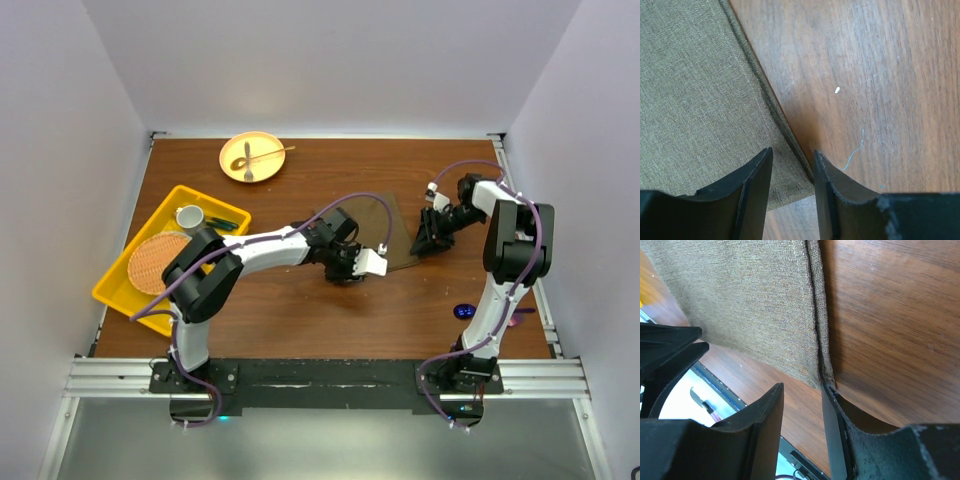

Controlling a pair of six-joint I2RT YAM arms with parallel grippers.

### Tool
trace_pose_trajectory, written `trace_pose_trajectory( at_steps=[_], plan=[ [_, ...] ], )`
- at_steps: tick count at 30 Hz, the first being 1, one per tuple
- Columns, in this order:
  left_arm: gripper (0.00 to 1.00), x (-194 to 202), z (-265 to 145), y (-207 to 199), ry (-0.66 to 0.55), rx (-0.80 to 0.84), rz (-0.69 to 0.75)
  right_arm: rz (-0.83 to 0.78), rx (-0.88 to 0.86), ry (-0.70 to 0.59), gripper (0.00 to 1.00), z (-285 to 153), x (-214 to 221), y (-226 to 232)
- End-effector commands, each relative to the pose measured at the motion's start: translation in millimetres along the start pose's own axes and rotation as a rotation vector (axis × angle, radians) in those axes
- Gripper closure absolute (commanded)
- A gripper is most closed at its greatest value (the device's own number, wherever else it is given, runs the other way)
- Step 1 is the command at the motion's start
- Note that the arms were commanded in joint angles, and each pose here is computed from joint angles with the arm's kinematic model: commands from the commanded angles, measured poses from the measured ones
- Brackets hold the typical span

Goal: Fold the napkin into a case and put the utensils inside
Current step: Smooth out the square-folded napkin at the center of the board.

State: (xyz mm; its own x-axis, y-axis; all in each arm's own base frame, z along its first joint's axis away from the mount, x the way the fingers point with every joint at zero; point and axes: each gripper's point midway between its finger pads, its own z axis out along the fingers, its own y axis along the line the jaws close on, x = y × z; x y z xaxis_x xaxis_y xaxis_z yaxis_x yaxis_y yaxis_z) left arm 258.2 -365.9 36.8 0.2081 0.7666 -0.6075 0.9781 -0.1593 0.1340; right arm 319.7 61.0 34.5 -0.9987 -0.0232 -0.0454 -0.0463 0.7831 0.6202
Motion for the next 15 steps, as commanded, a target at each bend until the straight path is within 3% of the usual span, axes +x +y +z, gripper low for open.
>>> trace_pose_trajectory(
  at_steps=[1, 6, 10, 15],
  plan=[
    [0.55, -0.5, -1.5, 1.8, 0.009, -0.007, 0.052, -0.039, 0.030, -0.046, 0.60, -13.4, -4.2, 5.1],
    [0.49, 4.0, -20.8, -2.0, 0.045, 0.011, 0.077, -0.050, 0.045, -0.044, 0.60, -15.3, -4.1, 1.2],
    [0.47, 0.0, -41.2, -3.6, 0.002, 0.049, 0.082, -0.057, 0.047, -0.046, 0.60, -17.2, -6.0, -0.4],
    [0.58, 6.9, -54.1, 2.0, -0.044, 0.021, 0.083, -0.055, 0.034, -0.043, 0.60, -15.6, -5.9, 0.6]
  ],
)
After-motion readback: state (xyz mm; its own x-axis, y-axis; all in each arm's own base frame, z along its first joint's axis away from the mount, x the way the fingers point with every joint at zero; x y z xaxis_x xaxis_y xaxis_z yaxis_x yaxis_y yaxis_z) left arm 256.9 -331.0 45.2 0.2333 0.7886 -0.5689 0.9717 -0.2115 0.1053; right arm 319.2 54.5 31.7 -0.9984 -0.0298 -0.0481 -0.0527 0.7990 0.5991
